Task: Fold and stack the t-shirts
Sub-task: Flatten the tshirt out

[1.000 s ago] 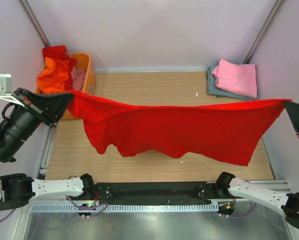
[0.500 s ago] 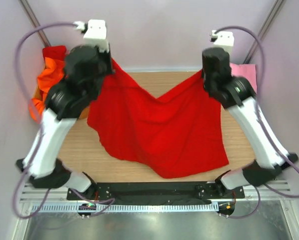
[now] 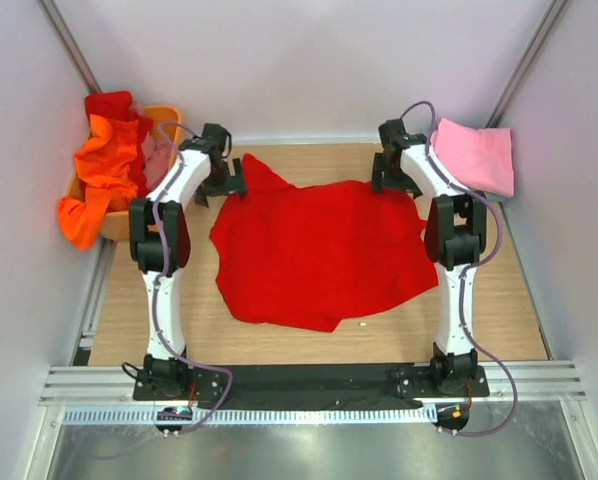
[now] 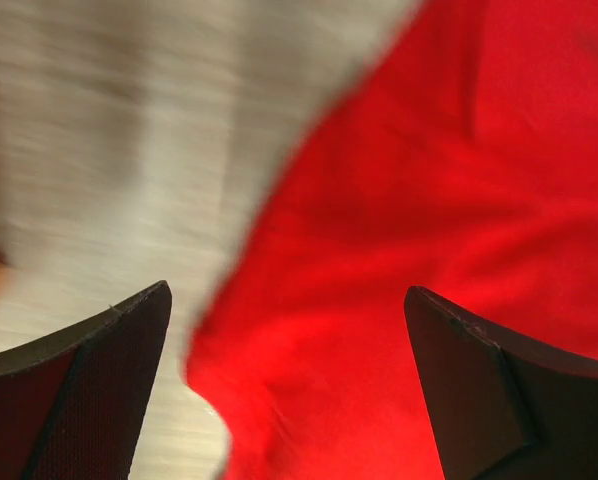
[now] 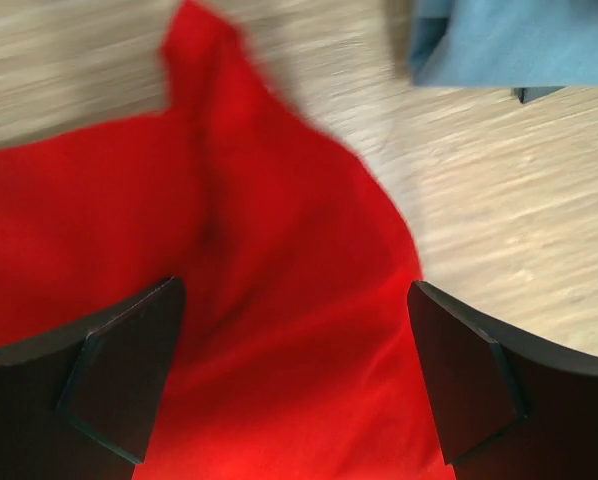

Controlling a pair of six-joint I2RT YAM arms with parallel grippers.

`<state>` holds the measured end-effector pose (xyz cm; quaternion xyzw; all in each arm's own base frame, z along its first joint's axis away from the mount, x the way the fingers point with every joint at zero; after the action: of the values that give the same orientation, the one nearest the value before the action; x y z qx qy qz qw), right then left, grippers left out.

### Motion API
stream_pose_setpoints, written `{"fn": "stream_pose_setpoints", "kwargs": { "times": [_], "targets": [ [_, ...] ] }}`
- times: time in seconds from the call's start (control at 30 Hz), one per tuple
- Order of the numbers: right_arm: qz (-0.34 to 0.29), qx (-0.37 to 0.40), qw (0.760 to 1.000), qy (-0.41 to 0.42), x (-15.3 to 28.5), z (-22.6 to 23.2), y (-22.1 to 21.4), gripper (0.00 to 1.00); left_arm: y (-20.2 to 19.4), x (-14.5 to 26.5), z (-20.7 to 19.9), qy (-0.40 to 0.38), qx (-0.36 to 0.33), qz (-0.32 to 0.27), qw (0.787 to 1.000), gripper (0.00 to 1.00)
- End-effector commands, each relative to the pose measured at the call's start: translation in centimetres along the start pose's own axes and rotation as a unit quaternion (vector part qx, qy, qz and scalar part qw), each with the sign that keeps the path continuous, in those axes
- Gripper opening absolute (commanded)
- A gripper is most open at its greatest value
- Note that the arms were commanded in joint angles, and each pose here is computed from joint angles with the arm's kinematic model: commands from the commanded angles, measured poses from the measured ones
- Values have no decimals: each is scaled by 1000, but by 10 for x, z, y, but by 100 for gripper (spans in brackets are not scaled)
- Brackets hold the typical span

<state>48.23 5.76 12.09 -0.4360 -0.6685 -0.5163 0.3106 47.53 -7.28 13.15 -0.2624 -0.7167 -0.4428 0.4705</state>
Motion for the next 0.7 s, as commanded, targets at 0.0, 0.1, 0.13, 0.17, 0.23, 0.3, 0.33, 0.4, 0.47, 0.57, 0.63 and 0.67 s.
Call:
{"fn": "stream_pose_setpoints", "kwargs": {
  "times": [0.0,0.1,0.13,0.17,0.23,0.3,0.33,0.4,0.47,0.57,0.63,0.67],
  "targets": [
    [-251,-63,965,49,198,-29,61,100,31,202,-61,-210,-3,-182,961,100],
    [-275,-52,959,51,237,-22,41,100,11,230,-58,-204,-19,-181,962,100],
    [-278,-50,958,52,242,-19,35,100,-1,235,-60,-199,-28,-181,963,100],
    [-262,-41,963,55,234,-11,18,100,-10,249,-54,-200,-31,-186,962,100],
    [-252,-49,963,79,232,-9,-8,100,-38,233,-51,-180,-41,-170,968,100],
    [-251,-51,961,104,232,-8,-28,100,-68,218,-34,-168,-41,-147,974,100],
    [-217,-45,970,104,212,-2,-49,100,-78,214,-33,-179,-25,-141,973,100],
    [-204,-52,973,96,205,-5,-70,100,-113,195,-14,-176,-15,-103,979,100],
    [-162,-52,983,76,183,-6,-101,100,-139,188,-15,-197,2,-87,977,98],
    [-130,-62,987,71,166,-8,-136,100,-191,162,6,-177,-4,-52,983,97],
    [-103,-60,988,94,155,-2,-163,100,-206,155,14,-166,-2,-47,985,98],
    [-96,-64,988,102,150,1,-170,100,-217,143,24,-149,7,-33,988,98]
  ]
}}
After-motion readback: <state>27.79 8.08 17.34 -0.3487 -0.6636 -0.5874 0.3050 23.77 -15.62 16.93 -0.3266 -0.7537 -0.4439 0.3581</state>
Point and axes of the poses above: each gripper's point midway between its finger pads, its own x axis back along the fingers, its own z axis along the line the jaws close on, y = z × x, the point moved 6 cm from there along x, back along the fingers, and after that the axes turned 15 degrees about x, right-handed, at the moved point
